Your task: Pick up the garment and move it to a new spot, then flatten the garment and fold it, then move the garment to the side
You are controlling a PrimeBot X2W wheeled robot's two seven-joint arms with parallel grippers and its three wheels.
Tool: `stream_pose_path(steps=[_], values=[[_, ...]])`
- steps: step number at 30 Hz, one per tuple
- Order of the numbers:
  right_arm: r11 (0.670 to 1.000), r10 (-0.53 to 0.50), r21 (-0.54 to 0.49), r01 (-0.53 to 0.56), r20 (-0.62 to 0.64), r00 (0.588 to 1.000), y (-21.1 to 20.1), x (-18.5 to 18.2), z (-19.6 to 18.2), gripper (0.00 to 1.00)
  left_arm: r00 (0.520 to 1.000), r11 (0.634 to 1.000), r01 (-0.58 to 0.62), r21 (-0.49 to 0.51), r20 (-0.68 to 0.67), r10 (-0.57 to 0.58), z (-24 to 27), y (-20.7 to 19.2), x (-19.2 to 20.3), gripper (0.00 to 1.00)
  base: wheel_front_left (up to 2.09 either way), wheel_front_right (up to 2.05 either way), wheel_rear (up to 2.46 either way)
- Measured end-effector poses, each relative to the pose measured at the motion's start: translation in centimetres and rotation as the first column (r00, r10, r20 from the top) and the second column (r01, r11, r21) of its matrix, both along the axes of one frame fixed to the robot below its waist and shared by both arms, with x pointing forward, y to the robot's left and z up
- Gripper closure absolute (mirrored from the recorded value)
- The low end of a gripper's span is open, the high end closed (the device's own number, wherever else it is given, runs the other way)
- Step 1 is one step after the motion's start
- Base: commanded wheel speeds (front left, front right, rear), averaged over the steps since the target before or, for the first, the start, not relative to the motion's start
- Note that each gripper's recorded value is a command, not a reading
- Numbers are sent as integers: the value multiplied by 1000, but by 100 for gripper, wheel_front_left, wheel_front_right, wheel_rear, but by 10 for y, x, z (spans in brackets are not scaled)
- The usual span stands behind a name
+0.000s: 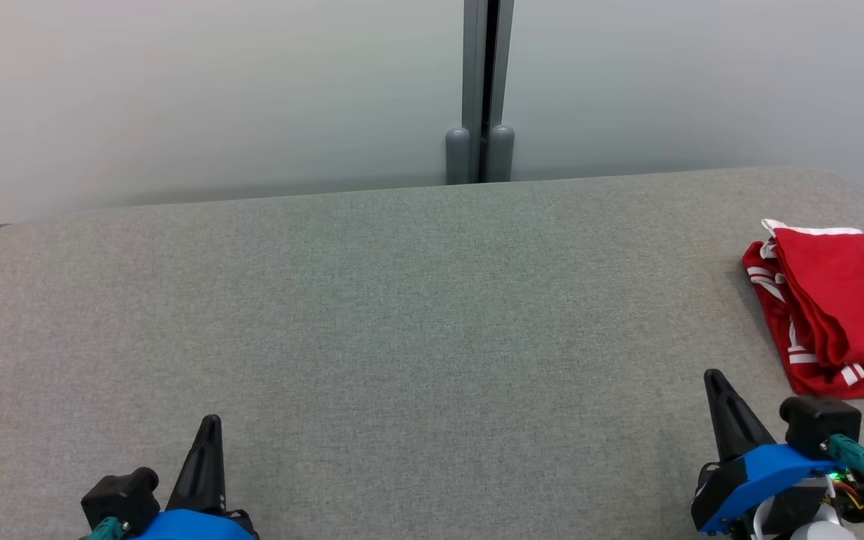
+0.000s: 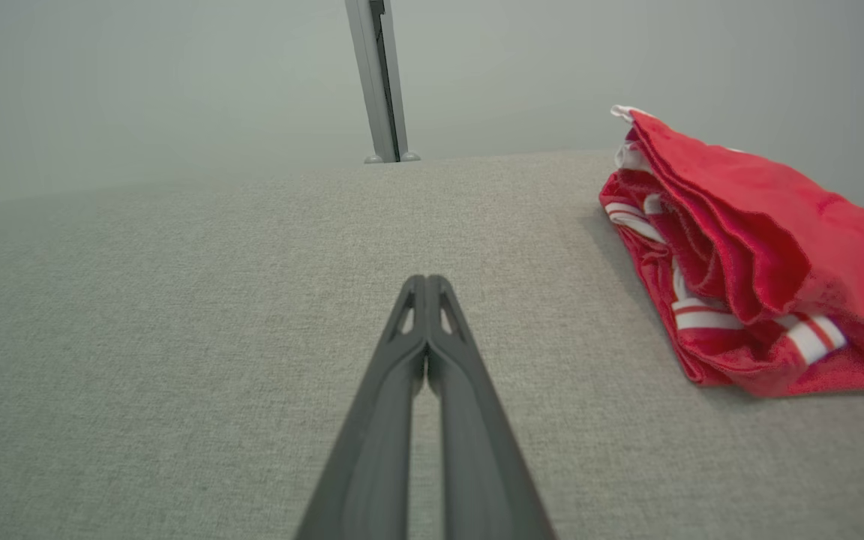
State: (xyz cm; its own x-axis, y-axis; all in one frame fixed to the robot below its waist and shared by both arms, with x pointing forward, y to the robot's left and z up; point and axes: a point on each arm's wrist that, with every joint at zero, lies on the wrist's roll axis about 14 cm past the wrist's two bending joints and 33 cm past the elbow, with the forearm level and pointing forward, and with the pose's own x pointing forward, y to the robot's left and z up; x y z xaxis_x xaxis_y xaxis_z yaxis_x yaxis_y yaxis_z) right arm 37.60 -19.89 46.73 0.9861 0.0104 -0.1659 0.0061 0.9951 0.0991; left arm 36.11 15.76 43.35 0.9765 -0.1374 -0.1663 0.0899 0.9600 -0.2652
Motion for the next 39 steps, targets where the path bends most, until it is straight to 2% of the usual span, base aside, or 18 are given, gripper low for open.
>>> stream_pose_path(steps=[7,17,28,39], values=[[991,-32,133,33,-11,999,-2,-1,-2,100,997,993,-59,-105,-45,55,-3,7,0,100,0,0,0],[949,-64,309,60,2,998,-2,1,3,100,991,958,-124,-257,-79,107,1,12,3,100,0,0,0],[878,-93,472,80,3,996,-2,2,7,100,984,901,-173,-398,-102,144,9,17,9,100,0,0,0],[789,-115,607,92,-1,993,-2,3,10,100,978,828,-206,-522,-125,164,14,19,12,100,0,0,0]])
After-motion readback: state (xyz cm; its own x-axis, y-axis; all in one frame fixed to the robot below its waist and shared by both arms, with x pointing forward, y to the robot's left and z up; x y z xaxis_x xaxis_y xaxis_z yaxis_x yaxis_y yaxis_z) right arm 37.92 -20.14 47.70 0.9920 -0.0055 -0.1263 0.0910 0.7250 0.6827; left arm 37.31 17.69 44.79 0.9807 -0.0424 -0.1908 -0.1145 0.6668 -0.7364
